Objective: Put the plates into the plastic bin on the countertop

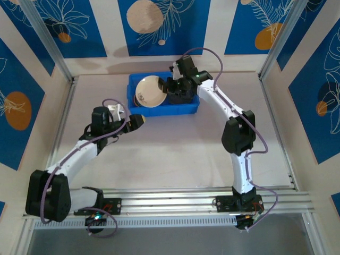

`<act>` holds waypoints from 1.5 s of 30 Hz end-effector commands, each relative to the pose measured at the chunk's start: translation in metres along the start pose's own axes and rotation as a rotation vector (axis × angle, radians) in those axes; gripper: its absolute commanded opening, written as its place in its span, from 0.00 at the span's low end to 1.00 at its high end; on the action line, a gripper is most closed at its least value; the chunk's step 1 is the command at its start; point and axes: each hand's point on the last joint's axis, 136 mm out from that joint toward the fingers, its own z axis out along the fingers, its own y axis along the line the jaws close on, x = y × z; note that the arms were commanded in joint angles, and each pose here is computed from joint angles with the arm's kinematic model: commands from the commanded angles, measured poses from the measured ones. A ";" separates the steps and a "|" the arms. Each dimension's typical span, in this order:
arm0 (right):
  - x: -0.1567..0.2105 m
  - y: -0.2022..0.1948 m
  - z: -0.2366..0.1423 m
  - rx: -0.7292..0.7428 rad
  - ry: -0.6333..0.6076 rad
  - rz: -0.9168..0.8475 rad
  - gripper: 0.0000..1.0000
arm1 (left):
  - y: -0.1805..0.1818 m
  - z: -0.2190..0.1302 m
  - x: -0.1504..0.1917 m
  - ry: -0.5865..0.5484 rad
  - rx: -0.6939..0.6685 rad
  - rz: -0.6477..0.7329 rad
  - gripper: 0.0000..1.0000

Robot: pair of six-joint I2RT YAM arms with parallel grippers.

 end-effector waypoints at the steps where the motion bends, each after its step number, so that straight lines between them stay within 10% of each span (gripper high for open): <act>1: -0.005 -0.007 0.010 0.022 0.026 0.015 0.00 | 0.002 -0.007 -0.001 -0.010 -0.033 0.035 1.00; 36: -0.023 -0.056 0.131 -0.047 0.044 0.272 0.02 | 0.023 -0.003 0.013 0.022 -0.079 -0.023 1.00; 45: -0.019 -0.051 0.135 -0.038 0.045 0.260 0.23 | 0.025 -0.004 0.015 0.021 -0.091 -0.030 1.00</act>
